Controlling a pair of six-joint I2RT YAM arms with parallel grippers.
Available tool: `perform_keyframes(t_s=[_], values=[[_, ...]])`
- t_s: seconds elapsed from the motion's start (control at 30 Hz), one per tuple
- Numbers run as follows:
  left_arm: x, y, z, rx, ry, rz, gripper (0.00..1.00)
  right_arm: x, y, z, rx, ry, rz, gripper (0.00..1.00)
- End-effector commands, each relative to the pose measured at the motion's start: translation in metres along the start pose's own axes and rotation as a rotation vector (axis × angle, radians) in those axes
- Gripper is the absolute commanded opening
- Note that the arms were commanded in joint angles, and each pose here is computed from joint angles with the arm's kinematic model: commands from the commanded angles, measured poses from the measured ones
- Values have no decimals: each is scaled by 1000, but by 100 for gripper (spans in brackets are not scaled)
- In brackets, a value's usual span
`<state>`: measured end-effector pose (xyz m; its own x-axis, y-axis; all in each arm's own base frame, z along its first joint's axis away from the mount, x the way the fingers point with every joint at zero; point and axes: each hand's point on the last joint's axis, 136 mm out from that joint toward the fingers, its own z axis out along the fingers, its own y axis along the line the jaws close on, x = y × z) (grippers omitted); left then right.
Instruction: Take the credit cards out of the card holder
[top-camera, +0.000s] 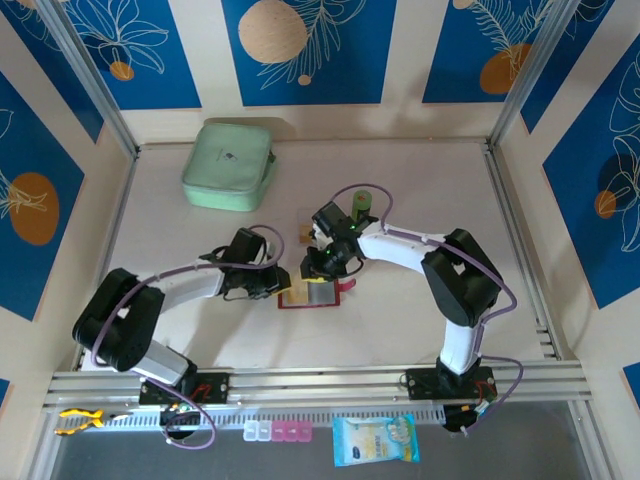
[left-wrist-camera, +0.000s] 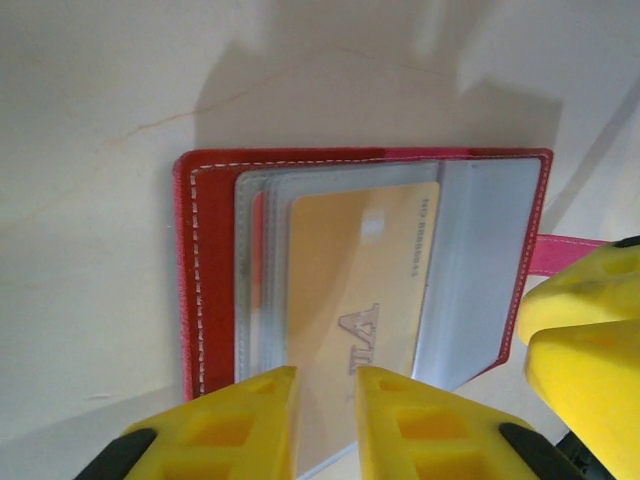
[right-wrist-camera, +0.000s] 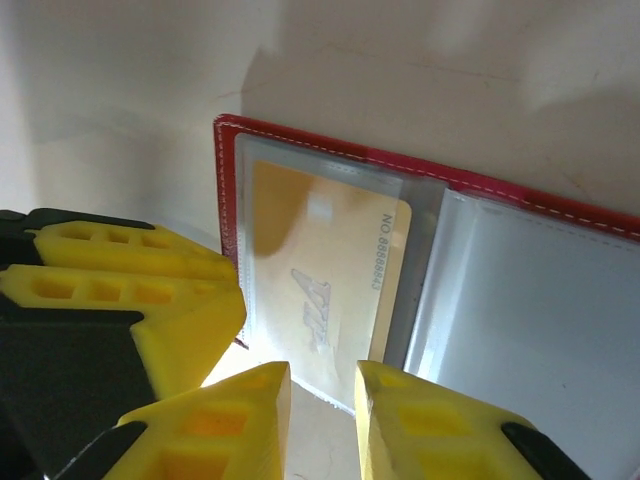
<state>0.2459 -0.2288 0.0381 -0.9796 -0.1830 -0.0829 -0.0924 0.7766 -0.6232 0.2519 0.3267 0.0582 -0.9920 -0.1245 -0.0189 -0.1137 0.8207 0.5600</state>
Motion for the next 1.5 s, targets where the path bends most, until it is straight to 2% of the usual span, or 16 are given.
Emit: perform_keyframes(t_s=[0.0,0.63,1.0,1.47], values=[[-4,2,3,-3,21,-2,21,3,4,6,-11,39,4,25],[3,17,3,-30,48,-30,18,5,-1,28,-7,89,21,23],[7,22,6,-33,62,-41,15,7,4,35,-57,106,30,20],[11,27,7,-45,73,-51,14,11,-6,27,-5,75,29,22]])
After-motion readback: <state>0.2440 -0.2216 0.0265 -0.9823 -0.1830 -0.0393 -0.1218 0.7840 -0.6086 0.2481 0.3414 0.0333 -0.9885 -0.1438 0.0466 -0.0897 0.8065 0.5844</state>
